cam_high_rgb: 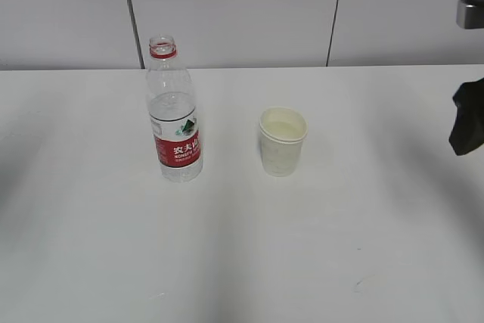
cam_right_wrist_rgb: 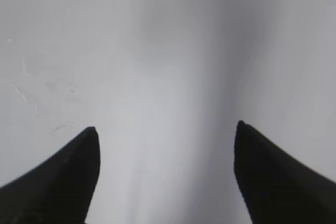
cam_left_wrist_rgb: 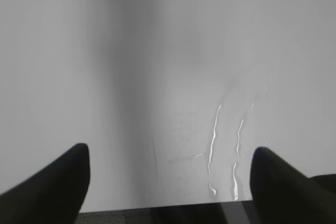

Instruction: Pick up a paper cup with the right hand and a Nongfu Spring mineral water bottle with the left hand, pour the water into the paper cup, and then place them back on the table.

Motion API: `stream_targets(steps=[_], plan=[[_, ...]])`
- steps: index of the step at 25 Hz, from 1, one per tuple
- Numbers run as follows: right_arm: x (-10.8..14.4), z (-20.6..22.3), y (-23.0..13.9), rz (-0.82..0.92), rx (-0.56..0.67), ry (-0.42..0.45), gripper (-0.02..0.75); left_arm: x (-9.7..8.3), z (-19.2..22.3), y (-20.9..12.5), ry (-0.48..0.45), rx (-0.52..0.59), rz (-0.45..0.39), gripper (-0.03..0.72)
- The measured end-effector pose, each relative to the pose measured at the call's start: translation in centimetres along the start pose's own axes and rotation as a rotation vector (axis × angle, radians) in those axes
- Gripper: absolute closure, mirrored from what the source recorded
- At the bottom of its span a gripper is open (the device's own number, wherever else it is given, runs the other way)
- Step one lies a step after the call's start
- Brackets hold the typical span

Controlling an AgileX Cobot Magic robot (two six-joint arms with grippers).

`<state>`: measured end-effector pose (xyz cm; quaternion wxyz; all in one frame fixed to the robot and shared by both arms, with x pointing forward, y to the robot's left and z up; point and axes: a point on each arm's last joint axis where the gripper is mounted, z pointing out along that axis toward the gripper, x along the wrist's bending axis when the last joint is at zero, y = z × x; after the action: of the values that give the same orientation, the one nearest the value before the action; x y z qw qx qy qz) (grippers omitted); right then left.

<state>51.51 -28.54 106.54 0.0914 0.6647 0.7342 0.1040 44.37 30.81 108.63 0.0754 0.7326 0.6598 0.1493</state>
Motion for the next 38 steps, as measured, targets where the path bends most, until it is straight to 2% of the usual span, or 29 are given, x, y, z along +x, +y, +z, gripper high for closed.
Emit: stream_targets(steps=[9, 19, 29, 32, 38], plan=[[0.5, -3.3, -7.4, -0.005, -0.099, -0.006, 0.150, -0.8, -1.3, -7.3, 0.003, -0.078, -0.010, 0.120], [0.9, -5.1, -14.3, -0.008, -0.234, -0.010, 0.150, -1.7, -3.5, -13.4, -0.020, -0.319, -0.061, 0.123], [1.2, -4.4, -19.2, -0.010, -0.315, -0.015, 0.150, -2.3, -2.7, -17.1, -0.028, -0.449, -0.072, 0.137], [1.2, -4.1, -20.2, -0.011, -0.333, -0.016, 0.150, -2.5, -2.7, -17.5, -0.035, -0.514, -0.077, 0.143], [1.3, -3.8, -21.9, -0.011, -0.376, -0.016, 0.150, -2.6, -2.9, -18.4, -0.039, -0.570, -0.082, 0.143]])
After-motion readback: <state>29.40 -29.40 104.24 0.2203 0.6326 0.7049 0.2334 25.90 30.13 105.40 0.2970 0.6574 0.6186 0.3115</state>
